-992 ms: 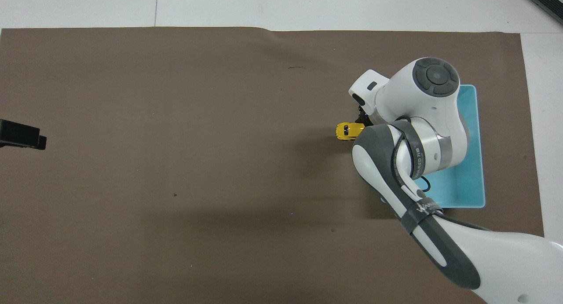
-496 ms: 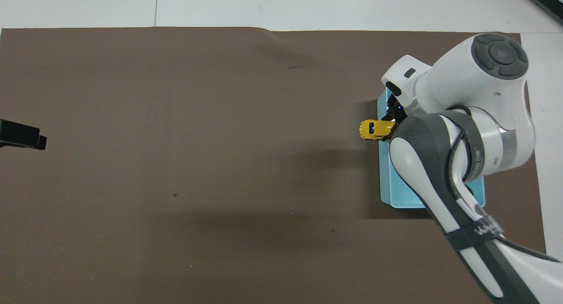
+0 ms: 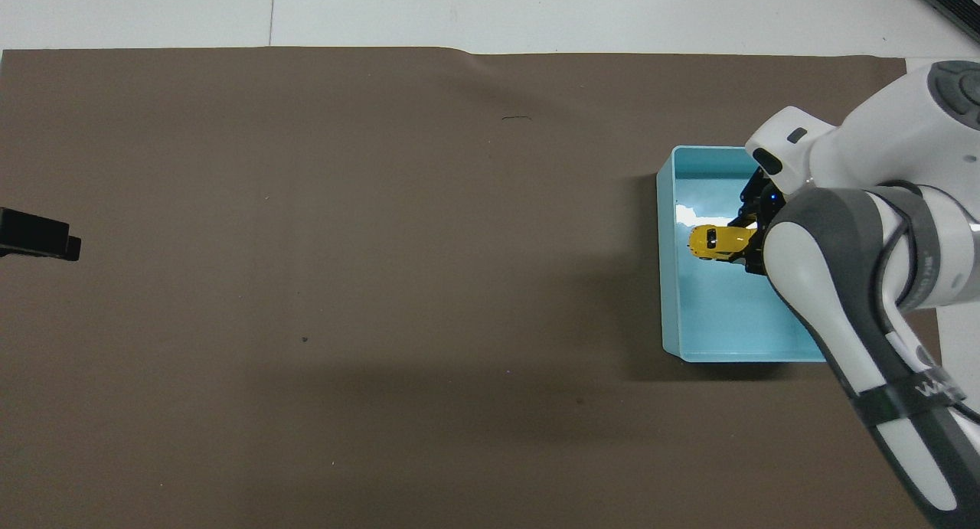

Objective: Wind up and store yellow beetle car
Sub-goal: 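Lift the car with the right gripper and lower it into the box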

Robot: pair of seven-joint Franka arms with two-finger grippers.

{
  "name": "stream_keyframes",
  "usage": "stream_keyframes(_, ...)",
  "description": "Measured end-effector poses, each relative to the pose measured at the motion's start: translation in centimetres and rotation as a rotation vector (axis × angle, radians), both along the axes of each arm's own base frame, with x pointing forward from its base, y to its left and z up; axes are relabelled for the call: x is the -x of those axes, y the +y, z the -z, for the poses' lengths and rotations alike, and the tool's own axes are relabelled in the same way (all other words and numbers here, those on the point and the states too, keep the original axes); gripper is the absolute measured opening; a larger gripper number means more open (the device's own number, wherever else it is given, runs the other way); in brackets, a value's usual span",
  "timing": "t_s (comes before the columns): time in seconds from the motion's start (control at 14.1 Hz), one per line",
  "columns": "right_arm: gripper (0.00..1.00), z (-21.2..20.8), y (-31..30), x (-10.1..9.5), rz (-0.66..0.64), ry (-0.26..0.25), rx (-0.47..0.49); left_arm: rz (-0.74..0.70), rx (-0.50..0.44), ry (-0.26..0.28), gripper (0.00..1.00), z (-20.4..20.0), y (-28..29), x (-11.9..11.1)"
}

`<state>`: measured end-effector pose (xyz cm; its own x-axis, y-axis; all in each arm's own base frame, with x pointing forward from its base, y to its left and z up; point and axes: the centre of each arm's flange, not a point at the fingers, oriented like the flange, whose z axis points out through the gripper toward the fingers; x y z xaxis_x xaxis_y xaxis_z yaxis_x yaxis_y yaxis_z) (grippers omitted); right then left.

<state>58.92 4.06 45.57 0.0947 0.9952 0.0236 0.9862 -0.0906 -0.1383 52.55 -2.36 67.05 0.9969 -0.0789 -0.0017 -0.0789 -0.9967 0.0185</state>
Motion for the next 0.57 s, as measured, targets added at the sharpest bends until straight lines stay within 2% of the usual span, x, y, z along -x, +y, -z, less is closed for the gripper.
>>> stream_keyframes(0.28,0.45,2.2,-4.0,2.1,-0.009,-0.042,0.018,0.0,0.0,0.0,1.0,0.0,0.0,0.0)
stream_keyframes(0.57,0.45,4.4,-4.4,3.6,-0.033,-0.086,0.022,0.0,0.0,0.0,1.0,0.0,0.0,0.0)
